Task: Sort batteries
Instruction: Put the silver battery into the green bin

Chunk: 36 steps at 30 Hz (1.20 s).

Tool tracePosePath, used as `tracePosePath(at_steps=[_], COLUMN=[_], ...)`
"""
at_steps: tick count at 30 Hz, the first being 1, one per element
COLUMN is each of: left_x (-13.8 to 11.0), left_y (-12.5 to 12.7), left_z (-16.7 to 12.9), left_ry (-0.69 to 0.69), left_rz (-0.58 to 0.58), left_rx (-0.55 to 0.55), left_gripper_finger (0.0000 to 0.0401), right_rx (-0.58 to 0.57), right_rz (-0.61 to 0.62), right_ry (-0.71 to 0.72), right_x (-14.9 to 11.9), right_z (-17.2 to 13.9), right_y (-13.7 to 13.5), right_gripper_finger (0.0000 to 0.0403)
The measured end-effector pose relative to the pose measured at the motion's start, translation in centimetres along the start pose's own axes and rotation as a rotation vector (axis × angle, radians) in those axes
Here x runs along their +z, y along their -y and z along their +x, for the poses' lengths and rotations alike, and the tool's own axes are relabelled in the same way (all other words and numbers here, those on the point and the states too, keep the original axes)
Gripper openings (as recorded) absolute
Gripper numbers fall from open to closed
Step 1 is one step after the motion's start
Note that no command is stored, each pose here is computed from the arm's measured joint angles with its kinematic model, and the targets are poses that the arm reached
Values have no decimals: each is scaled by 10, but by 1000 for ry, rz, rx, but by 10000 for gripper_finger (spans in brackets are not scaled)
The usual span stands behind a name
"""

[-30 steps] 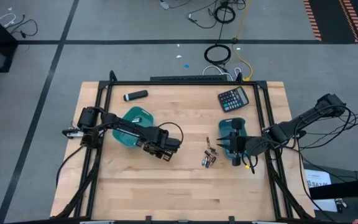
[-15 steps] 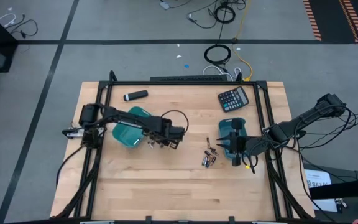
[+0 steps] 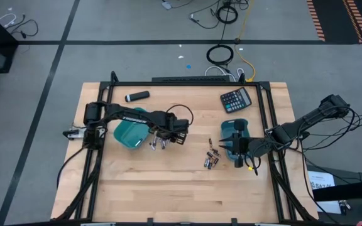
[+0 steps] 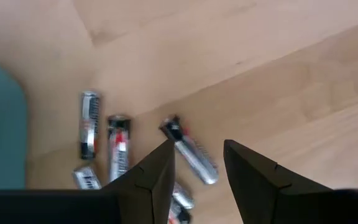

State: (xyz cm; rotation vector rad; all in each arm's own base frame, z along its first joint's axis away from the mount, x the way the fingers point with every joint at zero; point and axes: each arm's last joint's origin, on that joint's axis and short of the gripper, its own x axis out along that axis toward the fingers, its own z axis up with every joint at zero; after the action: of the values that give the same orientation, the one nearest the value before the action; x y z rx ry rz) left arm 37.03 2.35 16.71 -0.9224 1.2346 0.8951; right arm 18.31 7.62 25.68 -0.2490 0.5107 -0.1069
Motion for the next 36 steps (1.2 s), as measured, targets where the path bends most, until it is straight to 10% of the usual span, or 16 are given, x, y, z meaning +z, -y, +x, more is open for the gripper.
tracePosePath(at_steps=[17, 24, 31, 36], left_x=[-1, 5, 4, -1], left_y=[1, -3, -4, 2], left_z=[29, 31, 31, 27], left_ry=[-103, -107, -111, -73], left_rz=[43, 238, 369, 425], left_rx=[57, 59, 64, 94], left_gripper_finger=[148, 146, 44, 44], right_rx=[0, 0, 1, 1], right_rz=[-4, -1, 9, 39], right_ry=[5, 11, 26, 34], right_x=[1, 1, 3, 4], right_z=[0, 0, 0, 0], right_y=[0, 0, 0, 0], right_gripper_finger=[77, 77, 77, 77])
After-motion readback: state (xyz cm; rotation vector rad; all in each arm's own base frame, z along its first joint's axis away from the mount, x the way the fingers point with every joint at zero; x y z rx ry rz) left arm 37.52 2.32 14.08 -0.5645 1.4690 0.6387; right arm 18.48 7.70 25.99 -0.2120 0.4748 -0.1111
